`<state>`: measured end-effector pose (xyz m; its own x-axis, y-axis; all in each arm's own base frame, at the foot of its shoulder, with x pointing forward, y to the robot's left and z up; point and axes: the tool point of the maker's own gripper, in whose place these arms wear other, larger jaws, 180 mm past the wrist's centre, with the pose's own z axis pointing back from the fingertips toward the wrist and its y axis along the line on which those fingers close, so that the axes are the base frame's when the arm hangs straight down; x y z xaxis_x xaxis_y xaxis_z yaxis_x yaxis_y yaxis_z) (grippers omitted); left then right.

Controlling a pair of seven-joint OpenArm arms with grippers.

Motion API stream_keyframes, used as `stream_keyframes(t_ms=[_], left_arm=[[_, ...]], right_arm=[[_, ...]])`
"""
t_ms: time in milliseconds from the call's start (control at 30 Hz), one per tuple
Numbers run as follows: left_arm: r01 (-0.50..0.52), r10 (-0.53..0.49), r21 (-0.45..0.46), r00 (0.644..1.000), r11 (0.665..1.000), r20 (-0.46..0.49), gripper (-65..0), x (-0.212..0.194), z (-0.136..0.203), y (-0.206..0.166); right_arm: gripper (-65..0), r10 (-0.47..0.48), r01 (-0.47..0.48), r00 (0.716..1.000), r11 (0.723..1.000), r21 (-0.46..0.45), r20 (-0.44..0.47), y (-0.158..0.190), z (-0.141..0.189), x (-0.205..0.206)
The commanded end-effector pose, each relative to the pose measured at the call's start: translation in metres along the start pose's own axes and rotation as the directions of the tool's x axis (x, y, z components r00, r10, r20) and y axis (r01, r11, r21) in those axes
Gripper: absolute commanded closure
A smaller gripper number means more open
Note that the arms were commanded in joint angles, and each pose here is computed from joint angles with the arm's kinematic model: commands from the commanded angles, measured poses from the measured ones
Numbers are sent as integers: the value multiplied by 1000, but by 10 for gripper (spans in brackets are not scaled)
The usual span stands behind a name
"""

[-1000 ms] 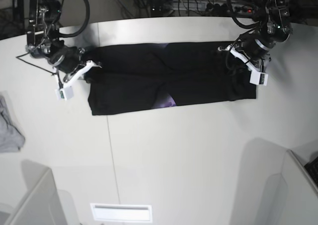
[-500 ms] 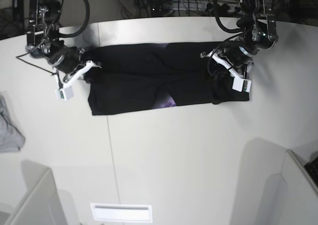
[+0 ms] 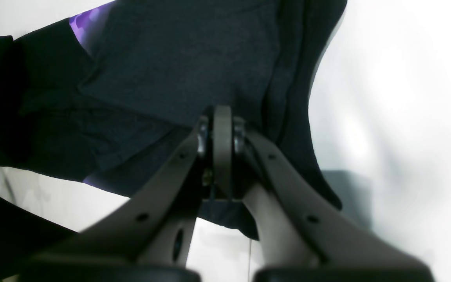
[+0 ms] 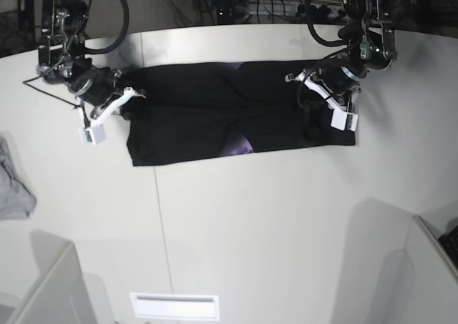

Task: Fold the T-shirt properly
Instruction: 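Fold the other strip end inward with the left gripper toward the right gripper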

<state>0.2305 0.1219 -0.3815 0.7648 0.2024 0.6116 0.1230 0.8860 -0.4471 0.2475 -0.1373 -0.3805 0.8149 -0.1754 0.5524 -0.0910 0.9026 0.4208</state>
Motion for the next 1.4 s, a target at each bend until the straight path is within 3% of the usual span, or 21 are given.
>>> stream_keyframes(t_ms=[0,267,367,467,1367], left_arm=[[3,-3,-13,1000,1000,22,0,5,1,-1],[-17,17,-3,1000,1000,6,0,-1,-2,5],[-13,13,-5,1000,1000,14,-31,1,-1,3],[-20,20,-12,999,1000,36,0,8,-3,1],[-23,26,-43,997,999,74,0,26,-14,-12]], right_arm=[[0,20,-20,999,1000,8,43,3,4,14],[0,20,-20,999,1000,8,43,3,4,14],[0,20,-20,999,1000,8,42,2,4,13],[0,20,-20,999,1000,8,42,2,4,13],[0,22,-22,999,1000,7,46,2,4,16]])
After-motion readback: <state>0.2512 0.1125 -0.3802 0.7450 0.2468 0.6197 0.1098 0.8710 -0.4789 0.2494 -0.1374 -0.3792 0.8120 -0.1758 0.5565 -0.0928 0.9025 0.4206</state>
